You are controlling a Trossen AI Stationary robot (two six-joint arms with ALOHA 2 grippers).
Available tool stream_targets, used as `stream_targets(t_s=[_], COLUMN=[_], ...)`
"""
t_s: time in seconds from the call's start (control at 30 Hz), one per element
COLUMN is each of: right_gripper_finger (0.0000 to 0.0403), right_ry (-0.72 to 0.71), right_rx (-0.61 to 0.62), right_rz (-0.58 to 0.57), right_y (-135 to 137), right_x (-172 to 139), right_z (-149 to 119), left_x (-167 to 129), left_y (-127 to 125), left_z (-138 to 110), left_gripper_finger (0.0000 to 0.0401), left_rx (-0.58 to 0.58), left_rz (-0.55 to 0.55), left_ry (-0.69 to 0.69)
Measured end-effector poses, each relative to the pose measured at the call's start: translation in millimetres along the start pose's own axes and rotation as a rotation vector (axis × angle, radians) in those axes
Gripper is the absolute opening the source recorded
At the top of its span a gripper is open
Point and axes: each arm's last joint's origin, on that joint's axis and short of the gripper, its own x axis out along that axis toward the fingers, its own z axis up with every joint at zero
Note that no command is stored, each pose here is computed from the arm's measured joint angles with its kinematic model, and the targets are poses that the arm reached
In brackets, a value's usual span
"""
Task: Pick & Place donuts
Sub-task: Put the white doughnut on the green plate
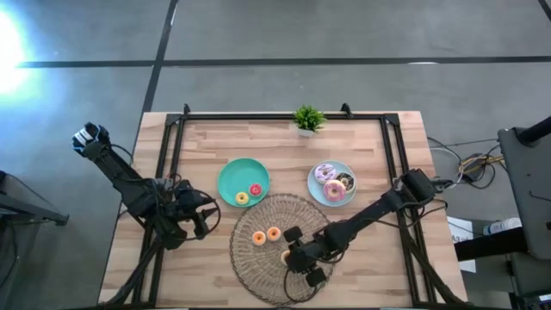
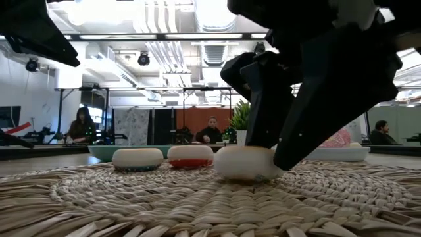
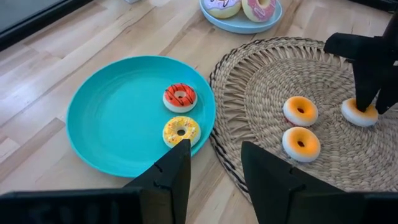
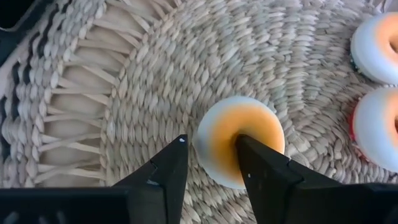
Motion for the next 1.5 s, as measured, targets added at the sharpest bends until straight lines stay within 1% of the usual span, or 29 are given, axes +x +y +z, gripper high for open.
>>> stream_targets(t_s=[0.23,0.5,0.6,0.7,0.83,0.93,1.03,1.13,1.17,1.2,1.27,1.37,1.43,1.5], right_gripper_finger=[0.0098,0.0032,0.0013,0.0010,0.0009,0.0009,0.0009,0.0009,0.0009,0.0009,0.0009,0.0009,0.0009,0.0009], right_ry=[0.001,0.001,-0.002,-0.040,-0.127,-0.171,-0.235,-0.371,-0.436,-0.530,-0.755,-1.129,-1.318,-1.415], right_rx=[0.012,0.183,0.282,0.401,0.505,0.567,0.666,0.826,0.898,0.976,1.114,1.227,1.264,1.300], right_rz=[-0.003,-0.006,-0.009,-0.011,-0.015,-0.043,-0.113,-0.178,-0.184,-0.173,-0.110,0.009,0.065,0.084], right_y=[-1.9,-5.3,-8.3,-15.1,-30.1,-44.6,-61.1,-79.6,-86.3,-93.4,-105.9,-117.1,-118.9,-119.9], right_x=[0.1,0.3,-3.0,-16.8,-45.9,-68.0,-92.8,-117.0,-123.3,-129.5,-140.9,-155.8,-160.2,-159.8], right_z=[-0.1,-0.1,0.8,7.1,16.6,13.6,5.1,-7.7,-12.8,-15.8,-19.6,-20.0,-18.7,-18.2], left_x=[0.0,0.0,0.0,0.0,0.0,0.0,-0.3,-0.8,-1.2,-1.5,-1.8,0.4,3.5,7.3], left_y=[0.0,0.0,0.0,0.0,-0.1,-1.0,-2.9,-6.7,-8.6,-10.5,-14.3,-19.1,-21.8,-24.2], left_z=[0.0,0.0,0.0,0.0,0.4,2.4,5.3,9.5,11.6,13.7,18.3,25.7,31.2,37.4], left_gripper_finger=[0.0116,0.0116,0.0116,0.0116,0.0116,0.0116,0.0116,0.0116,0.0116,0.0116,0.0116,0.0116,0.0116,0.0116], left_rx=[-0.003,-0.004,-0.004,-0.004,0.003,0.020,0.053,0.096,0.111,0.129,0.169,0.225,0.259,0.293], left_rz=[0.000,0.000,0.000,0.000,0.004,0.014,0.025,0.034,0.037,0.041,0.052,0.077,0.104,0.150], left_ry=[0.000,0.000,0.000,0.000,-0.013,-0.063,-0.129,-0.205,-0.236,-0.264,-0.316,-0.375,-0.409,-0.440])
